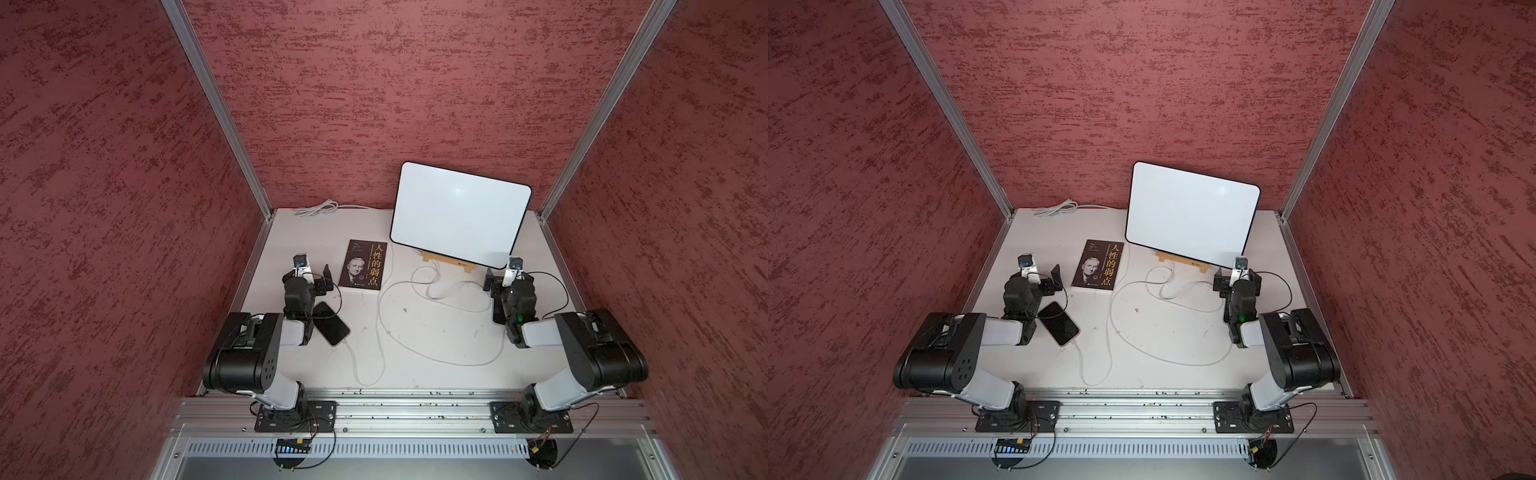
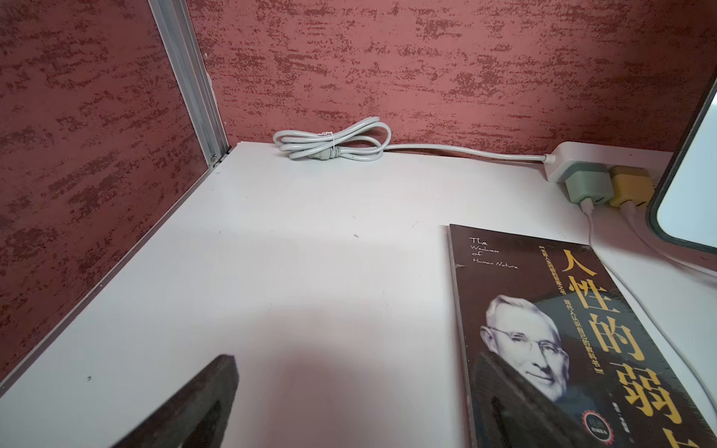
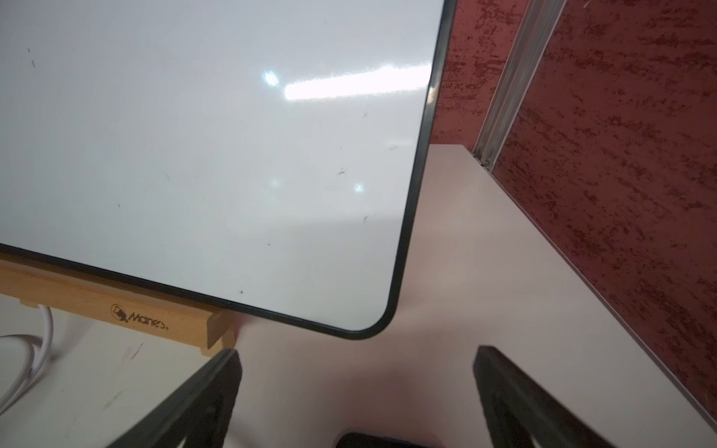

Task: Unplug the charging cable from the phone
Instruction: Pick up the phone at the center of the board.

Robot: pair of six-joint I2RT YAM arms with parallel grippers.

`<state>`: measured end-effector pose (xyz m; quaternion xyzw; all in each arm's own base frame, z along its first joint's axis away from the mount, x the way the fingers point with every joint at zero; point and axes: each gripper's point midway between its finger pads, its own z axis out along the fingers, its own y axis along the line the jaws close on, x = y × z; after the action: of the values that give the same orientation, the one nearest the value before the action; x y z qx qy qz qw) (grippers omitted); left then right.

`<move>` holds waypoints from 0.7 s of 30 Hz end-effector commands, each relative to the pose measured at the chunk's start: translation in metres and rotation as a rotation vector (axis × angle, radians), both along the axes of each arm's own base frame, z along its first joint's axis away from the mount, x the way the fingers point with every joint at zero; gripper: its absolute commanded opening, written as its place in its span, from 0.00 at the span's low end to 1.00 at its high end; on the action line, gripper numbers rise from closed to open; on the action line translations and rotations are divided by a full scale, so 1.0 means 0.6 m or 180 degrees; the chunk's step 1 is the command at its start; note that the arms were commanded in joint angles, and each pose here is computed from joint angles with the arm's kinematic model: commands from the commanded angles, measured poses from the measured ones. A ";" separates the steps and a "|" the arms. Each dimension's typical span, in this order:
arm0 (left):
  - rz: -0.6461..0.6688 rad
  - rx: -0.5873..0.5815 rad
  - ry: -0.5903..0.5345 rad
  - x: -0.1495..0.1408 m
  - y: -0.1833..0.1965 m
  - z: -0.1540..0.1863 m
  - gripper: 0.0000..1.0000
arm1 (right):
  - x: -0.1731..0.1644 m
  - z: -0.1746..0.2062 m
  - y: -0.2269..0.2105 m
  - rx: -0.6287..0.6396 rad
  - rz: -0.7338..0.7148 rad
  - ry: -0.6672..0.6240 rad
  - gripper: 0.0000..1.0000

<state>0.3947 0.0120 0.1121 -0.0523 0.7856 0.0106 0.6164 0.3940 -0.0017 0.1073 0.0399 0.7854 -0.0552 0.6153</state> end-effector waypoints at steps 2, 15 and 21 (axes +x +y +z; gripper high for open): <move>-0.0013 0.0005 -0.0061 0.007 0.001 0.013 1.00 | 0.009 0.022 -0.001 0.0039 0.0020 -0.0109 0.99; -0.0012 0.0005 -0.0060 0.008 0.001 0.013 1.00 | 0.009 0.022 -0.001 0.0042 0.0023 -0.0105 0.99; -0.0013 -0.0014 -0.0047 0.008 0.003 0.012 1.00 | 0.010 0.022 -0.002 0.0047 0.0020 -0.0107 0.99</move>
<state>0.3946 0.0125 0.1119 -0.0523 0.7859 0.0098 0.6161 0.3940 -0.0015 0.1072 0.0398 0.7855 -0.0546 0.6152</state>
